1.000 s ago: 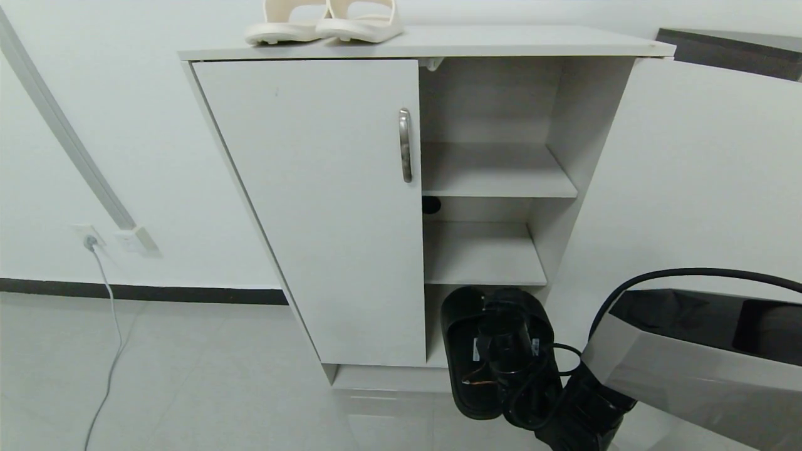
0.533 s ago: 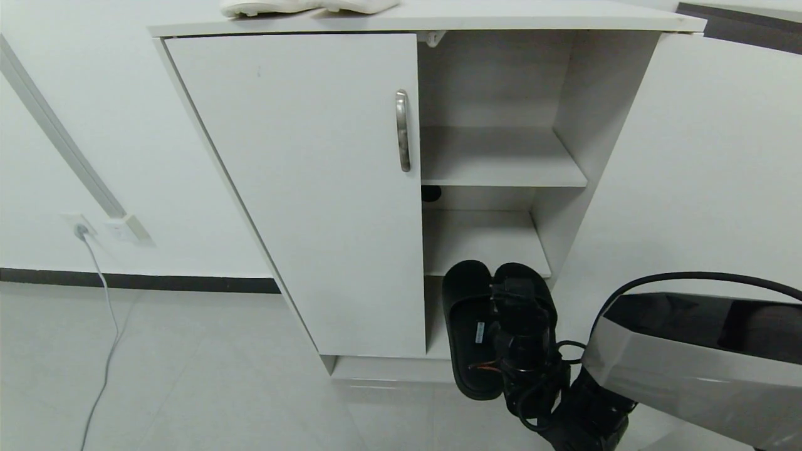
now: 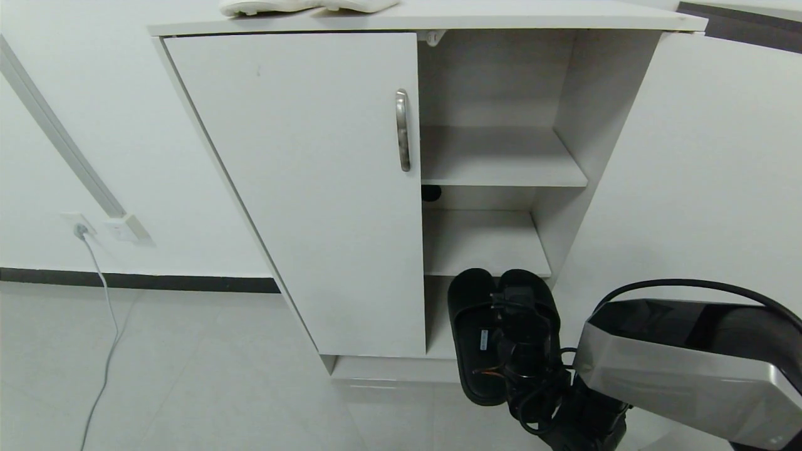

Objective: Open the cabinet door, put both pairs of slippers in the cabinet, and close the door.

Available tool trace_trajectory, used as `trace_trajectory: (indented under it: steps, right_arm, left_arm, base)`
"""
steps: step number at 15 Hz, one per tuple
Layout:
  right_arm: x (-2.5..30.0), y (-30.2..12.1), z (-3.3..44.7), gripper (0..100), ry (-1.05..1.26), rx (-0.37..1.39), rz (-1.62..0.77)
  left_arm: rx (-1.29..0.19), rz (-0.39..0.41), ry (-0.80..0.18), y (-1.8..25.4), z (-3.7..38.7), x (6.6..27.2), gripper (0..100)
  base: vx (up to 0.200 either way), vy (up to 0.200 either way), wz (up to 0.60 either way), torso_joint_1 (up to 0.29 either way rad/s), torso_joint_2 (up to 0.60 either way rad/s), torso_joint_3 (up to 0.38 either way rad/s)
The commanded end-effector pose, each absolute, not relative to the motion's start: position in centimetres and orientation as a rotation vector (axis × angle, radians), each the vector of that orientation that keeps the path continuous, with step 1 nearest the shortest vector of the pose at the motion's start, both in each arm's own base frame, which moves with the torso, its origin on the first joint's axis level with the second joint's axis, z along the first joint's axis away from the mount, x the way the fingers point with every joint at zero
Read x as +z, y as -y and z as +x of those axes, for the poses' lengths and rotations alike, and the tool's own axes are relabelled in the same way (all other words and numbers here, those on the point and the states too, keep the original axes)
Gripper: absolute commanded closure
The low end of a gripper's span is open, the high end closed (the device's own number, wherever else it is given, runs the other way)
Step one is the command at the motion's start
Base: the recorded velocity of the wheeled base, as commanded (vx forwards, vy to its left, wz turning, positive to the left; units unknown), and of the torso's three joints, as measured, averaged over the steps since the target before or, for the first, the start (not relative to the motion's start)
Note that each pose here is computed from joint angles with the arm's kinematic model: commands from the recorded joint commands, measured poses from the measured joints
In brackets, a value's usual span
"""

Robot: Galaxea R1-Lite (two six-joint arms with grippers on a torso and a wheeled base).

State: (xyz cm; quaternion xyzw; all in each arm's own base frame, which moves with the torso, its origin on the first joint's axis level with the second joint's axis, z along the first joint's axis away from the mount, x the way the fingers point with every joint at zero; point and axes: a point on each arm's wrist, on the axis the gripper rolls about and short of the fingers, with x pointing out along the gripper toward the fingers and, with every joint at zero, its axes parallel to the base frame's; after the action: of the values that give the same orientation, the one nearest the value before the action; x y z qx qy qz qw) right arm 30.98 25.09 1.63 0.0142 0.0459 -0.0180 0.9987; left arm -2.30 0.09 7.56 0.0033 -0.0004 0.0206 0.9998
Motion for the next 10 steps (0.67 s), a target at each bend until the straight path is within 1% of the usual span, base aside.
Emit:
trace_trajectory:
  steps: [1, 3, 10]
  right_arm:
    - [1.64, -25.13, 31.02, 100, -0.089, -0.036, 0.031]
    - [1.70, -25.15, 31.04, 100, -0.086, -0.036, 0.034]
    - [1.79, -25.17, 31.06, 100, -0.084, -0.035, 0.035]
  left_arm:
    - [0.041, 0.006, 0.000, -0.09, -2.29, 7.57, 100]
    - [0.041, 0.006, -0.002, -0.09, -2.29, 7.56, 100]
    - [0.041, 0.006, -0.002, -0.09, -2.29, 7.56, 100]
  base:
    - [0.000, 0.000, 0.00, 0.000, 0.00, 0.000]
    - [0.000, 0.000, 0.00, 0.000, 0.00, 0.000]
    - [0.200, 0.000, 0.00, 0.004, 0.00, 0.004]
